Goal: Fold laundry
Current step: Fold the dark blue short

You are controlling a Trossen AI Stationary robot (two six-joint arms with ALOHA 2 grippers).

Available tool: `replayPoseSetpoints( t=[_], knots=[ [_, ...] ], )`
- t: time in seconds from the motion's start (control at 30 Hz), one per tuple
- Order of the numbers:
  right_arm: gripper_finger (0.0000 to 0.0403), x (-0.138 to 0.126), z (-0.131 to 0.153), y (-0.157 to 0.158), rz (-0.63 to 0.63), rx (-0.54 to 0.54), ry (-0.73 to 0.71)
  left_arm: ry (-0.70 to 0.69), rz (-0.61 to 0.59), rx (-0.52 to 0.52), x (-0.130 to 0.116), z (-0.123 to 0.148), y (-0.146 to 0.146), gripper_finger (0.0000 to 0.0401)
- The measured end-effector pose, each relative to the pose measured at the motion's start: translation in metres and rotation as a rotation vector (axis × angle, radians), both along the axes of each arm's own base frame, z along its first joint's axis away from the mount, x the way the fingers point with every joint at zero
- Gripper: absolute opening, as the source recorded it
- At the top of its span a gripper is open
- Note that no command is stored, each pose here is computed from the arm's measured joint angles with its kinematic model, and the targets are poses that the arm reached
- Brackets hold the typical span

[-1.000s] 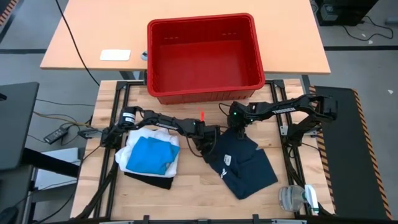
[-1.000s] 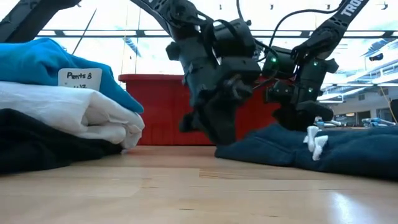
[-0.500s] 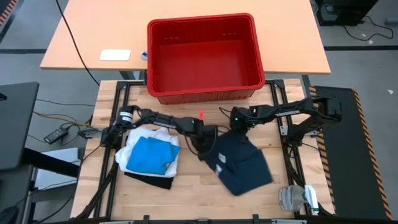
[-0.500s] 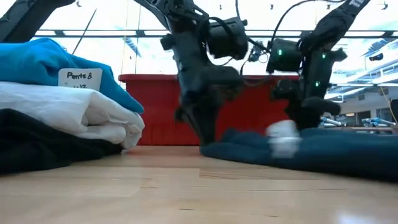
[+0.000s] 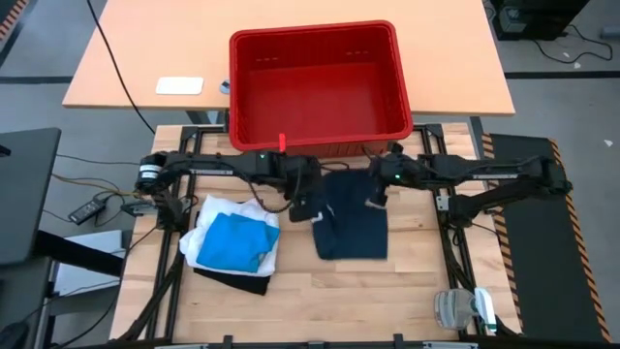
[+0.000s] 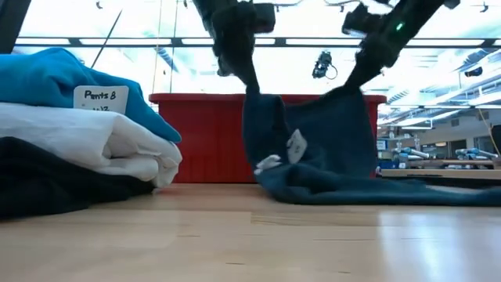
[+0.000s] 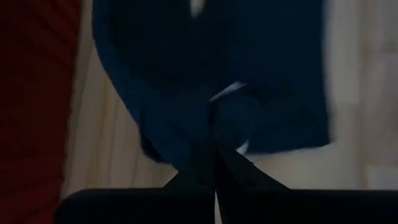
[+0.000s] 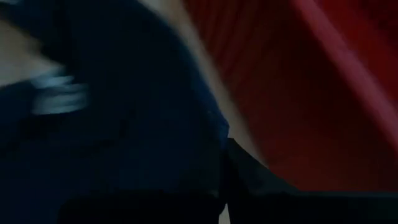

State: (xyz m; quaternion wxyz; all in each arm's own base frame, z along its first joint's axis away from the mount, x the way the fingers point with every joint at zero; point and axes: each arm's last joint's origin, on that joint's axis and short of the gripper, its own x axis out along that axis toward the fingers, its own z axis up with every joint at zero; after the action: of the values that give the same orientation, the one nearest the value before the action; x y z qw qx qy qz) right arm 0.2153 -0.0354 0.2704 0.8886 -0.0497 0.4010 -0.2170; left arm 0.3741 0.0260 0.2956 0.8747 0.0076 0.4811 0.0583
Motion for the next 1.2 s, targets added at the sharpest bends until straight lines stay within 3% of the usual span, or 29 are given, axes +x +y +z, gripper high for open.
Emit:
replayPoseSetpoints(
  t=[0.13,0.23,0.43,0.6,0.77,0.93,1.2],
  knots=[
    [0.0008,-0.012,-0.003,0.022,-0.049,0.275,0.008,-0.061,-0.044,-0.011,0.004,0.005,-0.019,0.0000],
    [0.0008,-0.015,-0.012,0.043,-0.056,0.419,0.047,-0.028,-0.066,-0.034,0.012,-0.012,-0.040,0.0000],
    [0.0008,-0.012,-0.055,0.085,-0.049,0.552,0.151,0.073,-0.157,-0.096,0.028,-0.059,-0.092,0.0000],
    [0.0023,-0.012,-0.088,0.105,-0.160,0.581,0.239,0.111,-0.136,-0.140,0.034,-0.081,-0.114,0.0020],
    [0.0103,-0.010,-0.103,0.112,-0.241,0.609,0.300,0.104,-0.129,-0.161,0.034,-0.081,-0.116,0.0066],
    [0.0169,-0.011,-0.095,0.109,-0.422,0.663,0.244,0.064,-0.131,-0.211,0.031,-0.063,-0.107,0.0112],
    [0.0184,-0.013,-0.081,0.106,-0.587,0.670,0.051,-0.138,-0.059,-0.274,0.015,0.000,-0.070,0.0136]
  ],
)
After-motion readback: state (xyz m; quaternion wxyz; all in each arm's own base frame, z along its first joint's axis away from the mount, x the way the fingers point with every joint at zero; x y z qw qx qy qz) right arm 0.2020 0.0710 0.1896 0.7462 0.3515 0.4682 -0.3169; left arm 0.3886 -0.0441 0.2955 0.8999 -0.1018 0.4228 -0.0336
